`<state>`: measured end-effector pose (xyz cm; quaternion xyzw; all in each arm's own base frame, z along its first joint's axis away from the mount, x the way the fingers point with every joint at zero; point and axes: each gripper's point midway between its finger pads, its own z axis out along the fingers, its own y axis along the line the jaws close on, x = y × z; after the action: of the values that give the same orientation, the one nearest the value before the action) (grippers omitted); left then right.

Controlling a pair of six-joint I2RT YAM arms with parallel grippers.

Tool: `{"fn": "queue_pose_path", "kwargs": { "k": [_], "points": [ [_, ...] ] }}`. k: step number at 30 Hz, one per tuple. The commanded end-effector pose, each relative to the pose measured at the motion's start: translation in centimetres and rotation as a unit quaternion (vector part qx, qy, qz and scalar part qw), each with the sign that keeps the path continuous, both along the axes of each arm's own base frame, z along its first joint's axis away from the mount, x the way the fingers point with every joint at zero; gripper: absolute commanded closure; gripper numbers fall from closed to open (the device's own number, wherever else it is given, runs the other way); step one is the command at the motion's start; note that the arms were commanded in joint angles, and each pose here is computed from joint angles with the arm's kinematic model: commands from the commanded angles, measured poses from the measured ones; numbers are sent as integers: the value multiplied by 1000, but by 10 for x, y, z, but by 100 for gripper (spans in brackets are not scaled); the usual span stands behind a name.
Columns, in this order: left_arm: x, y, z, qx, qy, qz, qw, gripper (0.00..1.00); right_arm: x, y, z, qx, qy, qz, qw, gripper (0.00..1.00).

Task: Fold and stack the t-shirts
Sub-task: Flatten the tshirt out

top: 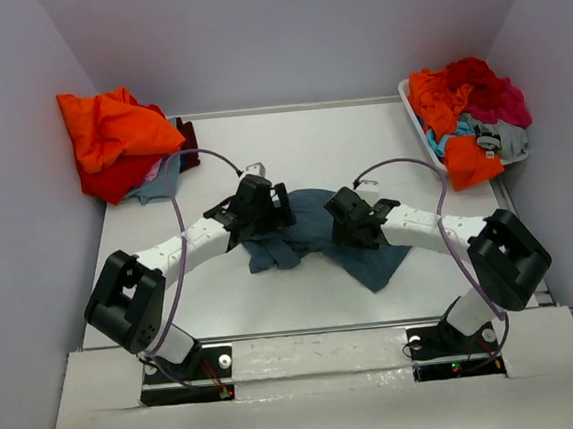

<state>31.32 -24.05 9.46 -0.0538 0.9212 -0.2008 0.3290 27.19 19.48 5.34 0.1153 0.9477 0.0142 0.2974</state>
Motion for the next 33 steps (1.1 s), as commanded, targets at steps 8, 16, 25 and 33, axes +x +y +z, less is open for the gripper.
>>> {"fn": "queue_pose_path", "kwargs": {
  "k": [8, 16, 25, 33],
  "points": [
    [-4, -27, 8, -33, -35, 5, 999, 1, -36, -18, -7, 64, 4, -42, 997, 51],
    [-7, -42, -3, -16, -26, -10, 999, 1, -36, -12, -6, 68, 12, -31, 997, 65],
    [-19, -29, -18, 1, -17, 4, 1000, 1, -65, -21, 10, 91, 12, -37, 995, 37],
    [-13, -36, -23, 2, -12, 0, 1000, 1, -90, -44, 4, 74, 32, -52, 995, 37]
  ]
}}
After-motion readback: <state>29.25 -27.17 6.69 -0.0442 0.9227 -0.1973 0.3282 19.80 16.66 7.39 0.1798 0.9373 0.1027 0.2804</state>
